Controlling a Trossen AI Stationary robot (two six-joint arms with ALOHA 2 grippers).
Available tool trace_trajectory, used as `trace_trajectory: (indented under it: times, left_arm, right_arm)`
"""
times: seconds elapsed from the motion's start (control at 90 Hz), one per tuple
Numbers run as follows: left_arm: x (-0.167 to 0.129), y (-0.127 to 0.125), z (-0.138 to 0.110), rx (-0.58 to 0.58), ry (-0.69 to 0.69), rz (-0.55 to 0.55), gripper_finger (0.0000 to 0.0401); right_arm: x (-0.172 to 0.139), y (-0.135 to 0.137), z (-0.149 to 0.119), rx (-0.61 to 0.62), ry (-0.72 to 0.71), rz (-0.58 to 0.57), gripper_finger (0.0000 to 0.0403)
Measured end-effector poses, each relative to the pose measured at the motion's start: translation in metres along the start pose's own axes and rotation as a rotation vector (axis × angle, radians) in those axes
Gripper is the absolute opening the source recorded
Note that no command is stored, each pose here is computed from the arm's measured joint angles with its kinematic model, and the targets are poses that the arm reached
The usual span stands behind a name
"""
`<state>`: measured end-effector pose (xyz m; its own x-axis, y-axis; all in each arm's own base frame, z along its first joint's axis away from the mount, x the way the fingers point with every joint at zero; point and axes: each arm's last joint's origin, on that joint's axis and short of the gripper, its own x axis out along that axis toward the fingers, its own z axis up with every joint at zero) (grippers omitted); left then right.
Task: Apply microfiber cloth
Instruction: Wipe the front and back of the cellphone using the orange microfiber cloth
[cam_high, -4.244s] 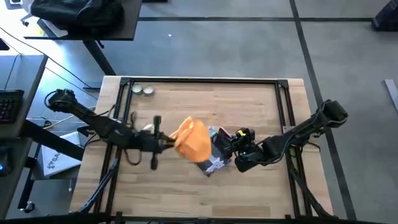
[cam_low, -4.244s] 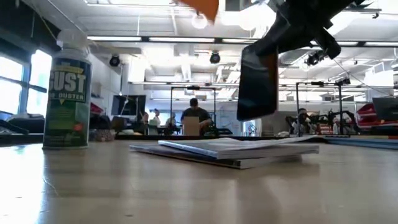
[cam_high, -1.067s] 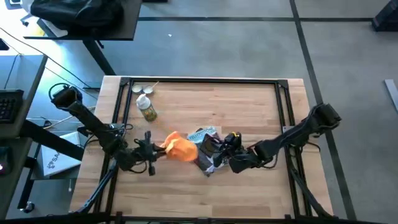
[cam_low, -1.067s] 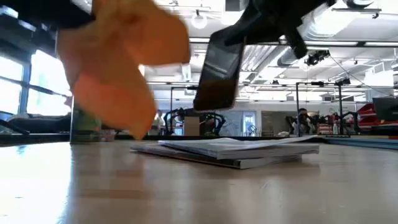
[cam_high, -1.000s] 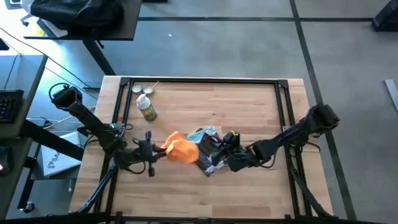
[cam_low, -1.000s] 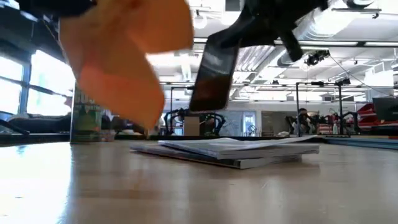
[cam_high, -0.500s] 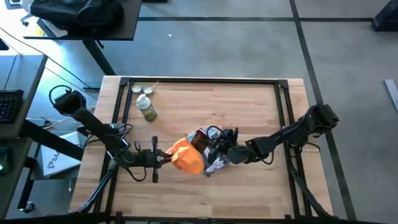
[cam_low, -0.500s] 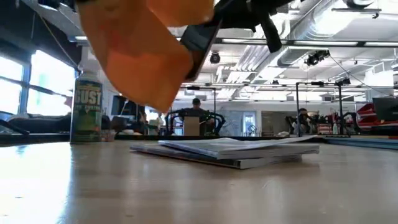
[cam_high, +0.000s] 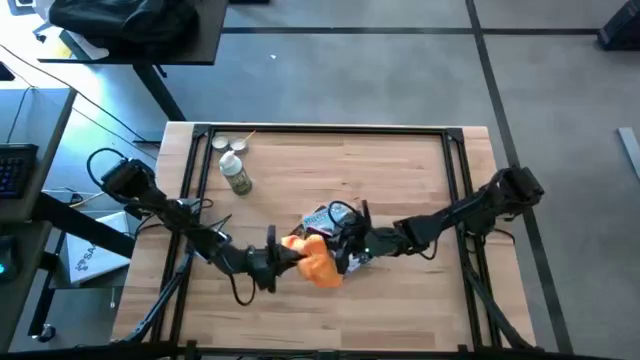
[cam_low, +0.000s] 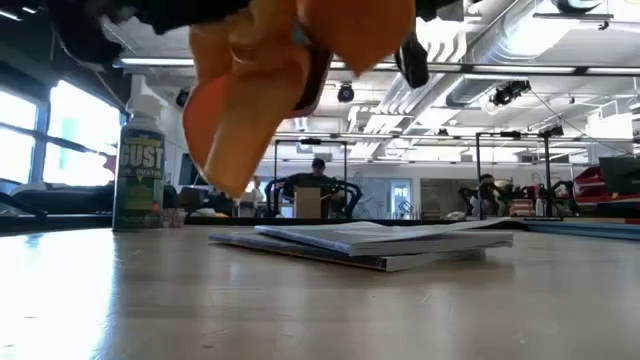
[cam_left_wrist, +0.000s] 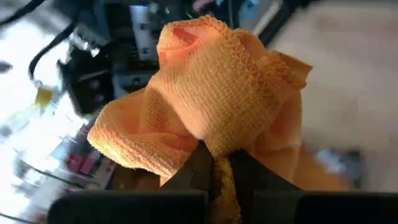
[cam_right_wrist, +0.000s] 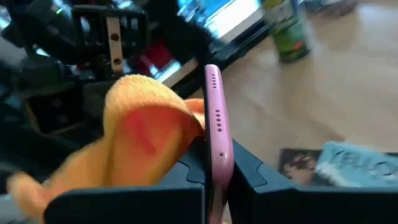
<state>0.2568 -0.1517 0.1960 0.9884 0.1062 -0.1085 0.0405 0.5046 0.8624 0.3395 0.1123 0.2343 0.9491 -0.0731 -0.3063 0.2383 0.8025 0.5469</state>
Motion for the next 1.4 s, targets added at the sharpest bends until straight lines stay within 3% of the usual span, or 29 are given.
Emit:
trace_trajectory:
  times: [0.178, 0.489, 1.011, 1.256, 1.4]
  left_arm:
    - [0.005, 0.003, 0.002, 0.208, 0.071, 0.048, 0.0002]
    - [0.016, 0.021, 0.0, 0.278, 0.126, 0.117, 0.0003]
    - [0.028, 0.037, -0.015, 0.164, 0.184, 0.2, 0.0003]
    - [0.023, 0.026, -0.012, 0.066, 0.185, 0.154, 0.0003]
    - [0.015, 0.024, -0.003, 0.043, 0.208, 0.193, 0.0003]
  right_arm:
    - [0.002, -0.002, 0.001, 0.007, 0.067, 0.054, 0.0]
    - [0.002, -0.003, -0.003, 0.041, 0.134, 0.077, 0.0]
    - [0.001, 0.0, -0.004, 0.034, 0.136, 0.1, 0.0]
    - [0.0, 0.005, 0.001, 0.018, 0.094, 0.144, 0.0]
    - [0.001, 0.003, 0.002, 0.018, 0.091, 0.133, 0.0]
